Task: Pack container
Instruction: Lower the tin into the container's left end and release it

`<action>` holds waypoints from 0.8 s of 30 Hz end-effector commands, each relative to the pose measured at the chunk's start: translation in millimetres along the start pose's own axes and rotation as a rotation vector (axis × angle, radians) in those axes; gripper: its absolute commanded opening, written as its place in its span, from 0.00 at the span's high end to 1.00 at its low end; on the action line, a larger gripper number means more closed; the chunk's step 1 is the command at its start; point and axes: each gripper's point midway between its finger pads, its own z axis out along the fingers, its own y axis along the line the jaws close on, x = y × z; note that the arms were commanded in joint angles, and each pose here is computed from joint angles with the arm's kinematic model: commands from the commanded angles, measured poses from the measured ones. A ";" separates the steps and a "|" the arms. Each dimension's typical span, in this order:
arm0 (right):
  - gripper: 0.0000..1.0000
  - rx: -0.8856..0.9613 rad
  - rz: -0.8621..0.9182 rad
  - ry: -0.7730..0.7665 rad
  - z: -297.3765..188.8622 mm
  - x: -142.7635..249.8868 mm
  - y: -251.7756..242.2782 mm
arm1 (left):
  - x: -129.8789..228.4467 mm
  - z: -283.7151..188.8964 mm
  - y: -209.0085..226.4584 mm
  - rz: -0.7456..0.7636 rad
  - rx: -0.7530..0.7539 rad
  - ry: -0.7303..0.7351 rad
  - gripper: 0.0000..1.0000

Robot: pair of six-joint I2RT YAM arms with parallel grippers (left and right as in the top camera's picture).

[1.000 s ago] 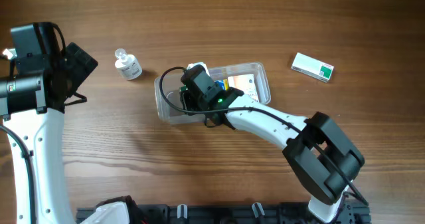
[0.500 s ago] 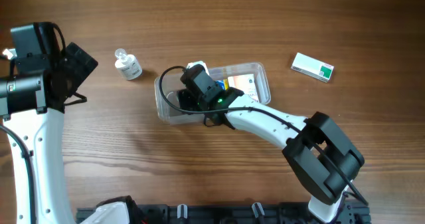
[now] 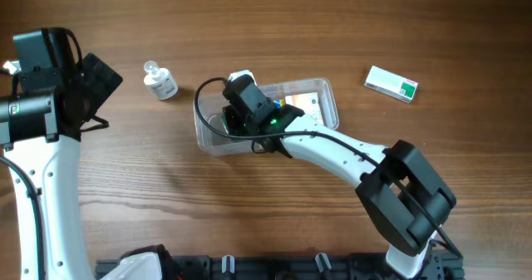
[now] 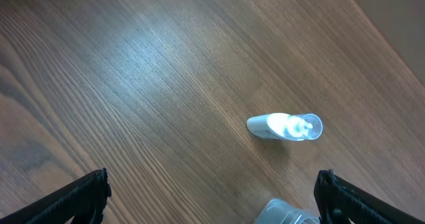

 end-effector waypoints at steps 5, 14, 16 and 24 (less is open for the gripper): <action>0.96 0.008 -0.032 -0.004 -8.2 -15.3 -0.3 | -4.3 -3.5 1.1 -0.006 0.000 -0.015 0.00; 0.96 -0.036 0.064 -0.028 -123.2 -85.9 -43.4 | -4.3 -3.5 1.1 -0.006 0.000 -0.015 0.00; 0.96 -0.137 0.005 0.040 -132.8 -71.6 -31.0 | -4.4 -3.5 1.0 -0.006 0.000 -0.015 0.00; 0.96 -0.318 -0.243 0.204 -110.0 -25.4 6.6 | -4.4 -3.5 1.0 -0.006 0.000 -0.015 0.00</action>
